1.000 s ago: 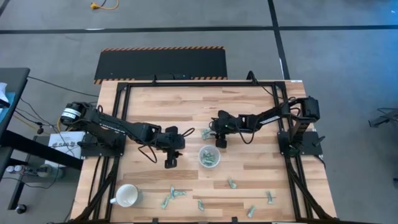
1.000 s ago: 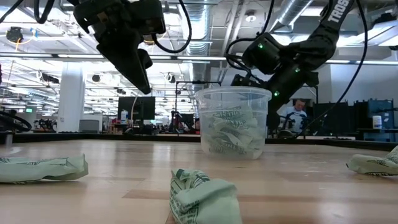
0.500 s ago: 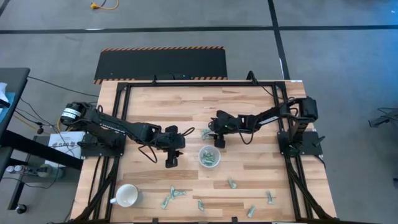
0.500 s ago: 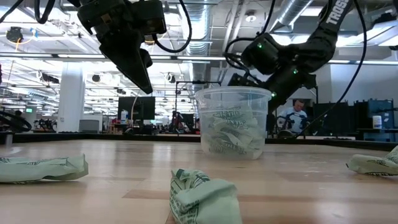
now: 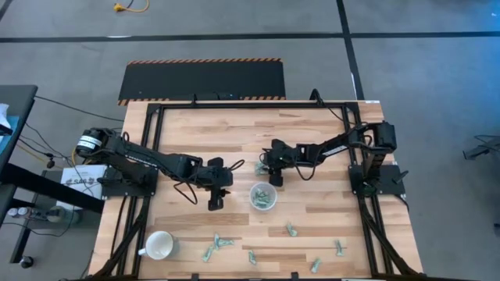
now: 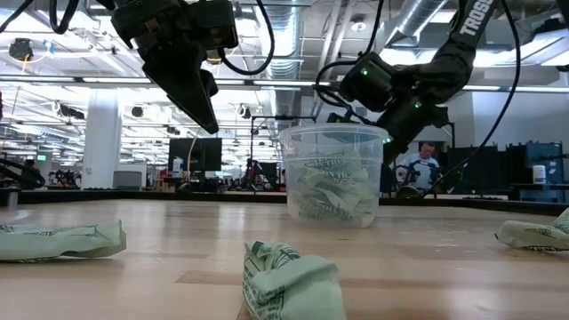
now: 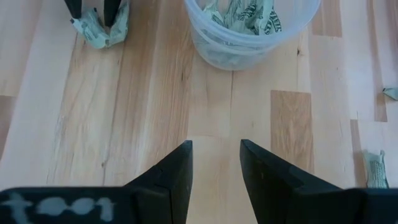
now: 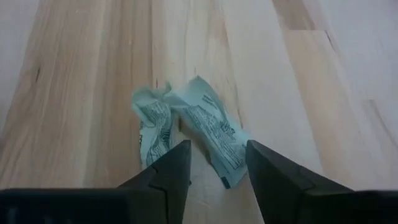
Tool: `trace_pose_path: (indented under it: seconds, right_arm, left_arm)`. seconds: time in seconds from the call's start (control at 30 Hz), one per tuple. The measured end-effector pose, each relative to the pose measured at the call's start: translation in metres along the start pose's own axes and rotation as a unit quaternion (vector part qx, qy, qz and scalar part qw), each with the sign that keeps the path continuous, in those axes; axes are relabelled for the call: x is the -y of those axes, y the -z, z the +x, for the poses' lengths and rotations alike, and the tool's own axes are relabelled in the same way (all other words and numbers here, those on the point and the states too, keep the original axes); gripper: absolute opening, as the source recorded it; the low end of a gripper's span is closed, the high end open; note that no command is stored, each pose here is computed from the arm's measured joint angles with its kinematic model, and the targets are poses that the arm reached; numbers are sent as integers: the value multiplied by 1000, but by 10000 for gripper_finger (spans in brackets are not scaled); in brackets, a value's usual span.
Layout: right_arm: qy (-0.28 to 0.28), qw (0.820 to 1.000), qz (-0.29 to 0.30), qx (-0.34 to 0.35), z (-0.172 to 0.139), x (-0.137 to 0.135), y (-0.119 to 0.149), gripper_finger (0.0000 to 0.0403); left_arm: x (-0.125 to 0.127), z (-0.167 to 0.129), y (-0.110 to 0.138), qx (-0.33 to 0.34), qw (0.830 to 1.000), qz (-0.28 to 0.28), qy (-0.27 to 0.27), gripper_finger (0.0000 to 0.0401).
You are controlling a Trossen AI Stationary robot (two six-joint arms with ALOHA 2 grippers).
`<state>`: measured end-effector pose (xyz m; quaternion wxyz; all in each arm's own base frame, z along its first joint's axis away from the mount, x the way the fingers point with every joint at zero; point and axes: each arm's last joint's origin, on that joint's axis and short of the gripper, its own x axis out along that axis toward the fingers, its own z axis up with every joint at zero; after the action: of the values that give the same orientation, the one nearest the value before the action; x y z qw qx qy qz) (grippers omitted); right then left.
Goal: Pick and place Stevia / Truvia into bins
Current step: Put the stevia packet into the transparent container
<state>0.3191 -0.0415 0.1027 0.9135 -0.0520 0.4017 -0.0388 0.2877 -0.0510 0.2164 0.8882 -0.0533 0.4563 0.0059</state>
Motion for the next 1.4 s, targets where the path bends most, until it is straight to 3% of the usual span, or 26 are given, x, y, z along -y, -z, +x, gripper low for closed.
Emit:
trace_pose_path:
  seconds: [0.17, 0.4, 0.63, 0.77, 1.1, 1.23, 1.4]
  right_arm:
    - [-1, 1000, 0, -2, 0, 0, 0, 106]
    - [3, 1000, -17, 6, 0, 1, -1, 11]
    - [35, 999, -26, 2, 0, 2, -3, 6]
    - [45, 998, -25, 25, -7, 5, -18, 7]
    - [61, 997, -29, 32, -61, 11, -50, 2]
    - [35, 998, -22, 53, -92, -1, -59, 3]
    - [-90, 992, 3, 86, -123, -32, -66, 3]
  left_arm:
    - [0, 0, 0, 2, 1000, -1, 0, 121]
    - [0, 0, 0, 2, 1000, -2, 0, 121]
    - [0, 0, 0, 2, 1000, -2, 0, 121]
    - [0, 0, 0, 2, 1000, -2, 0, 121]
    - [0, 0, 0, 2, 1000, -4, 1, 121]
    - [2, 0, 0, 1, 1000, -2, 2, 121]
    - [6, 0, 1, 4, 1000, 4, -5, 121]
